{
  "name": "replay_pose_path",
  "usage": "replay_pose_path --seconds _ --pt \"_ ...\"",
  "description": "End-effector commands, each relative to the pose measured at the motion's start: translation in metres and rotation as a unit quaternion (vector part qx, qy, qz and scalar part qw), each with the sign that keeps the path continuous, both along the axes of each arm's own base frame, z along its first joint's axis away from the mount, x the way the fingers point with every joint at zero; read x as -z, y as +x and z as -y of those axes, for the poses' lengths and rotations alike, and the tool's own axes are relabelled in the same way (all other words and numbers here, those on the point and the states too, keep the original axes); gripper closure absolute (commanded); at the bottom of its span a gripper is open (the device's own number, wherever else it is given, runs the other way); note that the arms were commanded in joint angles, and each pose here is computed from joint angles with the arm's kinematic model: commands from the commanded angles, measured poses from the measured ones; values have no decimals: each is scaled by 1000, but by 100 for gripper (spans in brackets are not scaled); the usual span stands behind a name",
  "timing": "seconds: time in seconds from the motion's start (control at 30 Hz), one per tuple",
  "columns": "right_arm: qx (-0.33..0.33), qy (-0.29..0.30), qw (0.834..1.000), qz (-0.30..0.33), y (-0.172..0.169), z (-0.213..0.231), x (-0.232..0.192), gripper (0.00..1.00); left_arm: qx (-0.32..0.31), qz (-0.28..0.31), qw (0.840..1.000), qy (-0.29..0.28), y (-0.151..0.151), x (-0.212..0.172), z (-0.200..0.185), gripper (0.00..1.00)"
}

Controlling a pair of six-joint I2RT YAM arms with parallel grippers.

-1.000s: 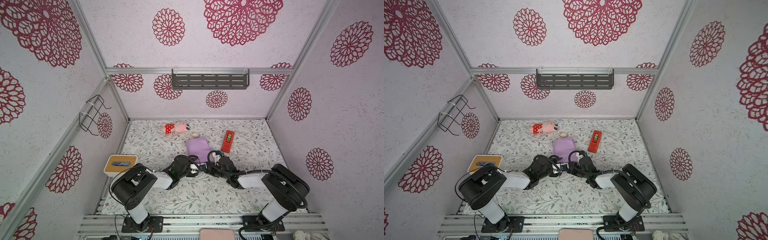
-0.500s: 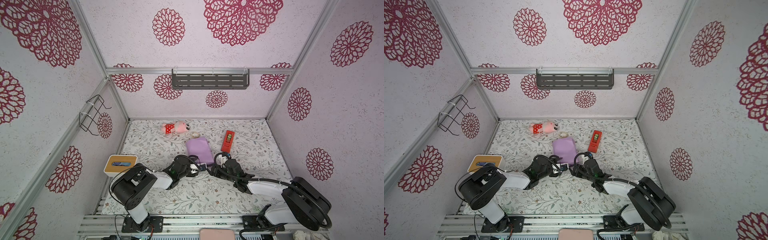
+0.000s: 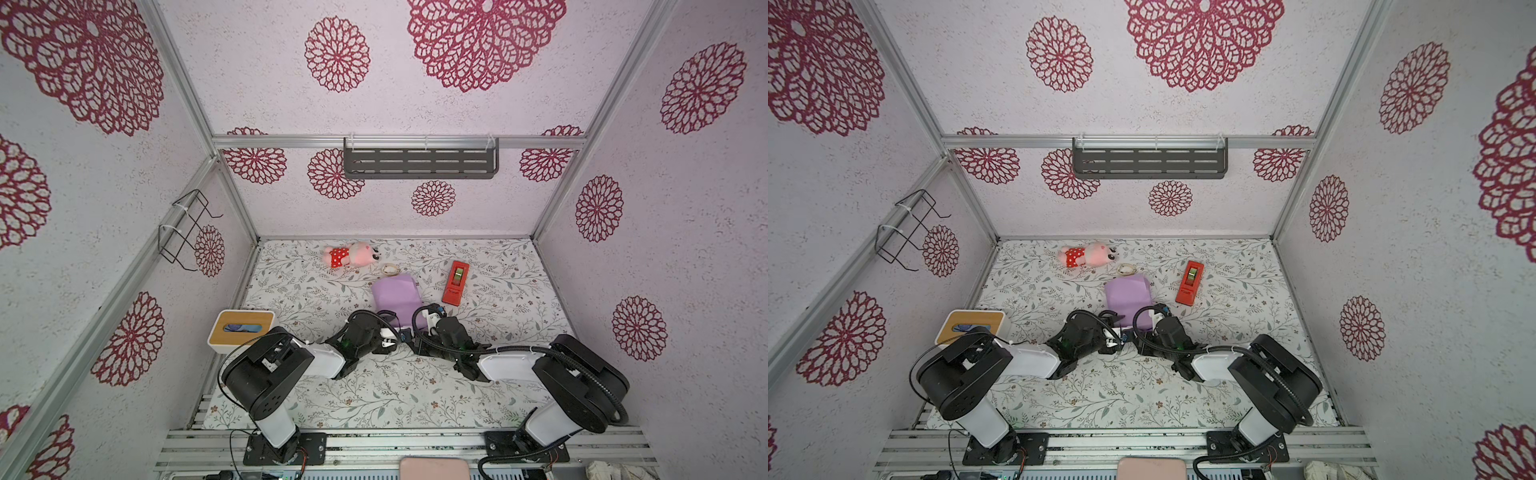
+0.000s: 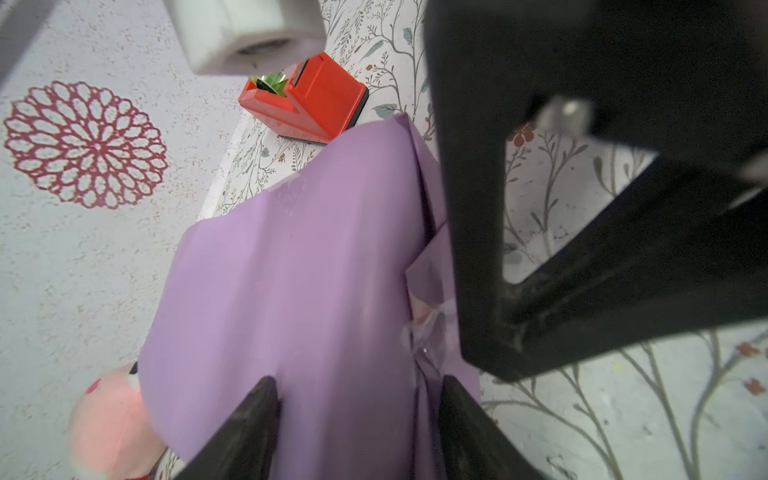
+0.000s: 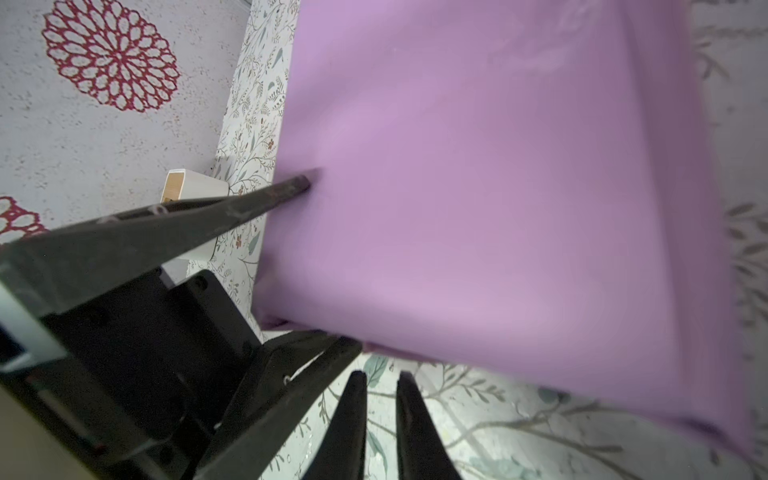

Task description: Wrap the gift box in paper

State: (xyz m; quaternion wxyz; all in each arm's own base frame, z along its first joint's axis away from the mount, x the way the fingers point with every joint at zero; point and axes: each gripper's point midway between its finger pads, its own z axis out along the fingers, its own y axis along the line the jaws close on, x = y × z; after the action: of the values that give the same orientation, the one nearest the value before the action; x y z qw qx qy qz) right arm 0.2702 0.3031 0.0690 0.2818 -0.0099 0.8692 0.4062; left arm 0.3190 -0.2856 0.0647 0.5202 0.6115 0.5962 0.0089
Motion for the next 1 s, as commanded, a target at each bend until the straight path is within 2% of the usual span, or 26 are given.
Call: replay_pose_path --seconds 0.0,0.27,0.53,0.7,0.97 --pt "15 8 999 42 18 2 -12 84 -1 -45 999 30 -12 24 -11 37" --pt "33 -17 999 35 22 22 10 85 -1 -45 999 29 -12 23 -12 36" --pt "46 -38 998 34 23 36 22 83 -4 -42 999 26 -12 19 -12 31" --pt "36 -34 998 39 20 37 19 82 -6 -41 999 15 -12 12 -12 24" --pt "-6 -21 999 47 1 36 6 82 0 -52 998 -21 -13 -2 -3 8"
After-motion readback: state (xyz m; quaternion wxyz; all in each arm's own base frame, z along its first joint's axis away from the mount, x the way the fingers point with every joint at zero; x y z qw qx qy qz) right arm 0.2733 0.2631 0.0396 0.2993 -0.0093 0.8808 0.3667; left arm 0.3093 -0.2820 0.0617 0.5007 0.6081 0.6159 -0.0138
